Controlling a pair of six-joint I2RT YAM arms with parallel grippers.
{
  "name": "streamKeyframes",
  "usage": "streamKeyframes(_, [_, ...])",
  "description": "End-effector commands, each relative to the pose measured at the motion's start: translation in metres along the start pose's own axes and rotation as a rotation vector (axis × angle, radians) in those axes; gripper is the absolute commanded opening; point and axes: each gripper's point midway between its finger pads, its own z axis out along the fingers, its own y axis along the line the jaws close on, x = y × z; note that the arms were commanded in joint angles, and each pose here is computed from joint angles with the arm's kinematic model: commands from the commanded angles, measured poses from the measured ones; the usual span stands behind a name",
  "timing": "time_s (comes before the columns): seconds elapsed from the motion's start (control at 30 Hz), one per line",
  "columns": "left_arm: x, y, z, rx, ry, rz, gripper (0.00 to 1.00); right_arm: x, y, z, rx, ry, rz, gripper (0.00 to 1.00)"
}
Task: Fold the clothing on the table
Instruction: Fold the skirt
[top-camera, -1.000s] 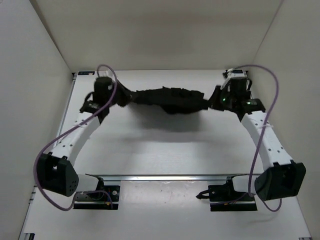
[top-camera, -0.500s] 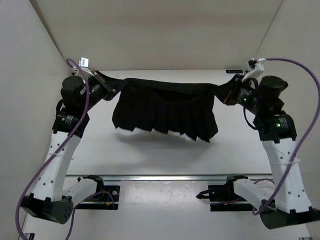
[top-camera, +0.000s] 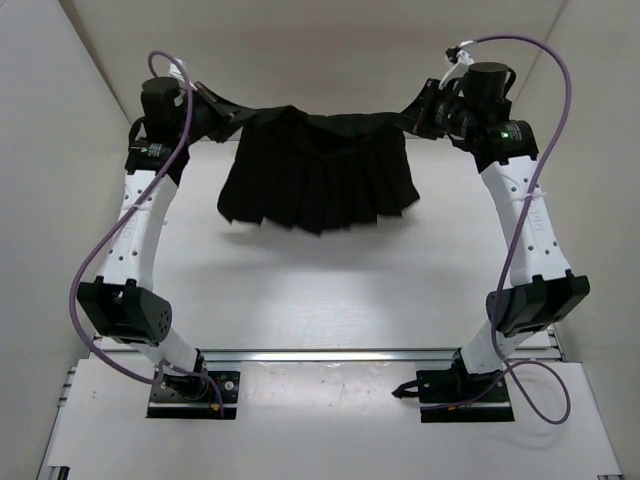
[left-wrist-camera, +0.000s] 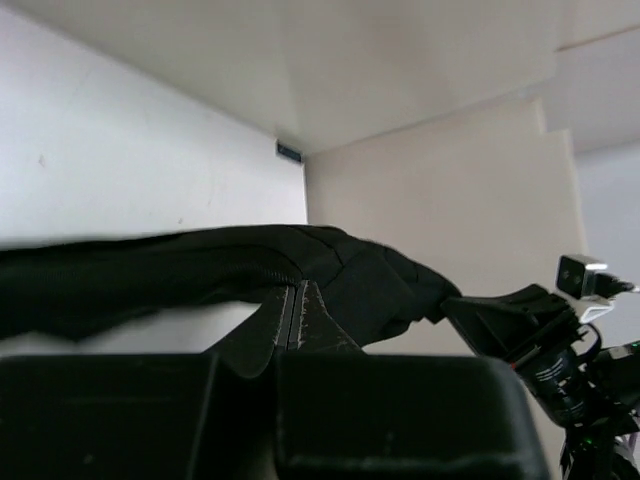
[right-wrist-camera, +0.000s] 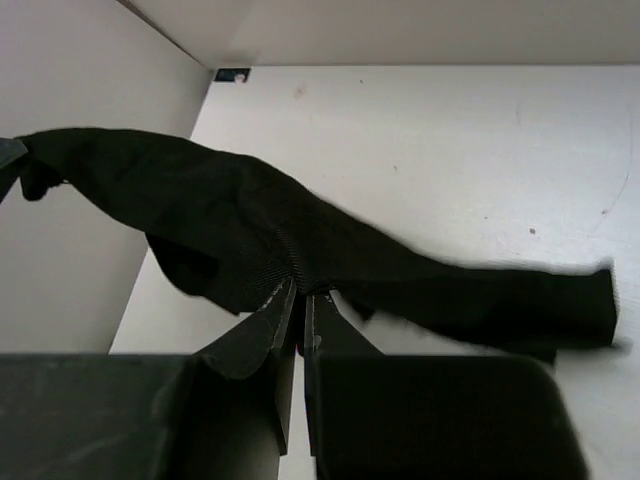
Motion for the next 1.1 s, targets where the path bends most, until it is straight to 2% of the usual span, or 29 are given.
streamKeyframes(0.0, [-0.019, -0.053, -0.045, 0.119, -0.072, 0.088, 0.0, -0.028, 0.02, -0.039, -0.048, -0.104, -0.027, 0.0])
streamKeyframes(0.03, [-0.007, -0.033, -0.038, 0.084, -0.041, 0.076, 0.0, -0.023, 0.014, -0.038, -0.04, -0.093, -0.021, 0.0])
streamKeyframes(0.07, [-0.002, -0.031, -0.043, 0.09, -0.049, 0.081, 0.0, -0.008, 0.0, -0.032, -0.028, -0.056, 0.008, 0.0])
streamKeyframes(0.1, [0.013, -0.011, -0.042, 0.071, -0.03, 0.07, 0.0, 0.014, -0.013, -0.026, -0.022, -0.012, 0.042, 0.0])
streamKeyframes(0.13, [0.032, 0.016, -0.041, 0.042, -0.002, 0.043, 0.0, 0.036, -0.028, -0.023, -0.009, 0.035, 0.082, 0.0])
streamKeyframes(0.17, [0.058, 0.049, -0.04, -0.007, 0.042, 0.009, 0.0, 0.042, -0.036, -0.023, -0.003, 0.036, 0.092, 0.0])
streamKeyframes(0.2, [0.069, 0.06, -0.039, -0.009, 0.047, 0.005, 0.0, 0.065, -0.051, -0.019, 0.022, 0.08, 0.115, 0.0])
streamKeyframes(0.27, [0.124, 0.13, -0.044, -0.112, 0.14, -0.069, 0.0, 0.105, -0.069, -0.018, 0.055, 0.151, 0.151, 0.0])
streamKeyframes(0.3, [0.136, 0.133, -0.05, -0.092, 0.156, -0.07, 0.0, 0.136, -0.081, -0.019, 0.085, 0.208, 0.183, 0.0])
streamKeyframes(0.37, [0.188, 0.185, -0.069, -0.173, 0.233, -0.115, 0.0, 0.197, -0.093, -0.033, 0.121, 0.289, 0.232, 0.0])
streamKeyframes(0.4, [0.197, 0.197, -0.074, -0.202, 0.238, -0.093, 0.04, 0.211, -0.097, -0.034, 0.14, 0.294, 0.237, 0.0])
streamKeyframes(0.43, [0.213, 0.22, -0.084, -0.263, 0.264, -0.072, 0.23, 0.241, -0.104, -0.042, 0.164, 0.327, 0.243, 0.0])
streamKeyframes(0.47, [0.225, 0.238, -0.09, -0.309, 0.286, -0.08, 0.32, 0.275, -0.114, -0.048, 0.2, 0.378, 0.267, 0.03])
streamKeyframes(0.53, [0.234, 0.263, -0.099, -0.372, 0.297, -0.05, 0.42, 0.305, -0.126, -0.056, 0.234, 0.425, 0.275, 0.37])
streamKeyframes(0.57, [0.244, 0.274, -0.103, -0.4, 0.325, -0.059, 0.48, 0.322, -0.131, -0.059, 0.256, 0.459, 0.284, 0.43])
streamKeyframes(0.63, [0.253, 0.28, -0.106, -0.417, 0.368, -0.047, 0.52, 0.338, -0.136, -0.064, 0.299, 0.496, 0.279, 0.59])
streamKeyframes(0.7, [0.264, 0.28, -0.11, -0.444, 0.405, -0.008, 0.59, 0.348, -0.143, -0.071, 0.38, 0.515, 0.243, 0.63])
streamKeyframes(0.9, [0.299, 0.281, -0.129, -0.469, 0.458, 0.016, 0.59, 0.382, -0.151, -0.095, 0.496, 0.612, 0.194, 0.62])
streamKeyframes(1.07, [0.318, 0.295, -0.145, -0.497, 0.483, -0.007, 0.59, 0.411, -0.146, -0.109, 0.515, 0.664, 0.204, 0.55])
